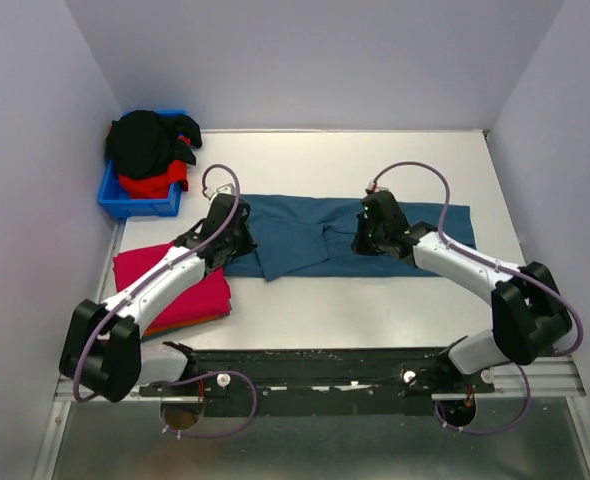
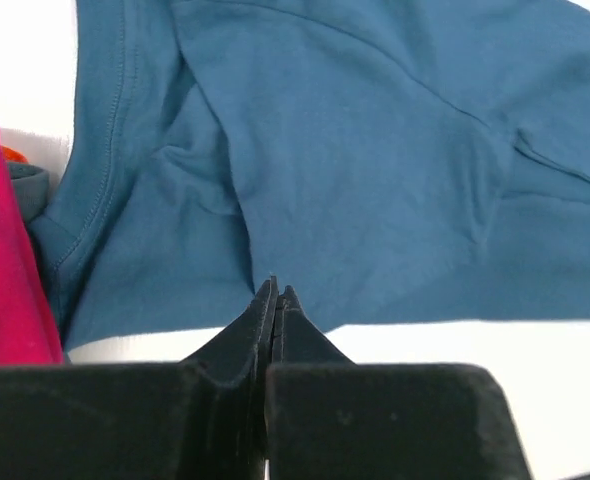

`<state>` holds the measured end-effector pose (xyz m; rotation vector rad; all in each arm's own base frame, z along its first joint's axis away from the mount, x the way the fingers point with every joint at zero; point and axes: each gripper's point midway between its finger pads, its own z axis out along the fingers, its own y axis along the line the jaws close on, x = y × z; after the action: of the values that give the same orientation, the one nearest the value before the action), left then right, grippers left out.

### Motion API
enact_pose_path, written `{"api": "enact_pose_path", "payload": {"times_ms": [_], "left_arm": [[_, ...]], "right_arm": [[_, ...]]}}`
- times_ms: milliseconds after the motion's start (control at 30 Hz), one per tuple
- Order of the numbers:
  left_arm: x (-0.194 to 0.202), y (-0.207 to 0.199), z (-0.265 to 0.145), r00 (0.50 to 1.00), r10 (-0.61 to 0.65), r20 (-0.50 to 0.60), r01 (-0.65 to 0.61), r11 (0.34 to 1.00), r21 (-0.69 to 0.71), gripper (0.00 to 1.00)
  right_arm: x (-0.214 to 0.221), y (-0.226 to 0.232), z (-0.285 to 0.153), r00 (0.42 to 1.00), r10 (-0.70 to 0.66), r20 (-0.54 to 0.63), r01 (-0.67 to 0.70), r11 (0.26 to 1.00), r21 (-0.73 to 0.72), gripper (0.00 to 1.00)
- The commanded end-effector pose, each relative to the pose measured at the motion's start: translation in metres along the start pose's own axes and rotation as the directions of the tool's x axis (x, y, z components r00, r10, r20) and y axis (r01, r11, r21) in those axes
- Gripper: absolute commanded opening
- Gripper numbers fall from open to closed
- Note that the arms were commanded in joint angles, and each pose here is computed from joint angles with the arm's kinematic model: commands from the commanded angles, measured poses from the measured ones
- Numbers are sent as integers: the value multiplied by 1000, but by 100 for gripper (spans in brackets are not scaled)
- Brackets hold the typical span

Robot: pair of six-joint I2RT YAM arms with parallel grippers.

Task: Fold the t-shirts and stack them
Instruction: Fold the other side of the tshirt into a rectangle, then rotate the tshirt 90 degrees

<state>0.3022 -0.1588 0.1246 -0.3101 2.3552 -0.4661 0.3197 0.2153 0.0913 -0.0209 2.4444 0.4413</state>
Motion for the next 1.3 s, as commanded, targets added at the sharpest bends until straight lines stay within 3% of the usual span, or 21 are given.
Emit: {"api": "enact_pose_path", "payload": {"times_ms": [0,300,733,867,1067,1267], "left_arm": [[-7,5,36,993,-99,57,103,992,-68,0],[-19,8,100,990,-136,35,141,964,-226,0],[7,3,170,973,-191,-132,149,949,-278,0],[5,-4,191,966,-179,-186,120,950,-290,0],[-17,-23,222,970,-138,-198,80,958,-275,0],[-40,-65,276,969,-64,-238,35,992,-125,0]], "right_arm": [[10,-66,-21,992,97,80,-115,955,275,1],[39,-160,-42,920,363,148,-389,800,457,1],[63,-161,-5,891,452,-31,-369,763,530,1],[73,-150,-6,900,424,-103,-308,784,539,1],[109,-110,-7,904,314,-291,-86,798,597,1],[144,-11,5,891,238,-388,-66,911,406,1]]}}
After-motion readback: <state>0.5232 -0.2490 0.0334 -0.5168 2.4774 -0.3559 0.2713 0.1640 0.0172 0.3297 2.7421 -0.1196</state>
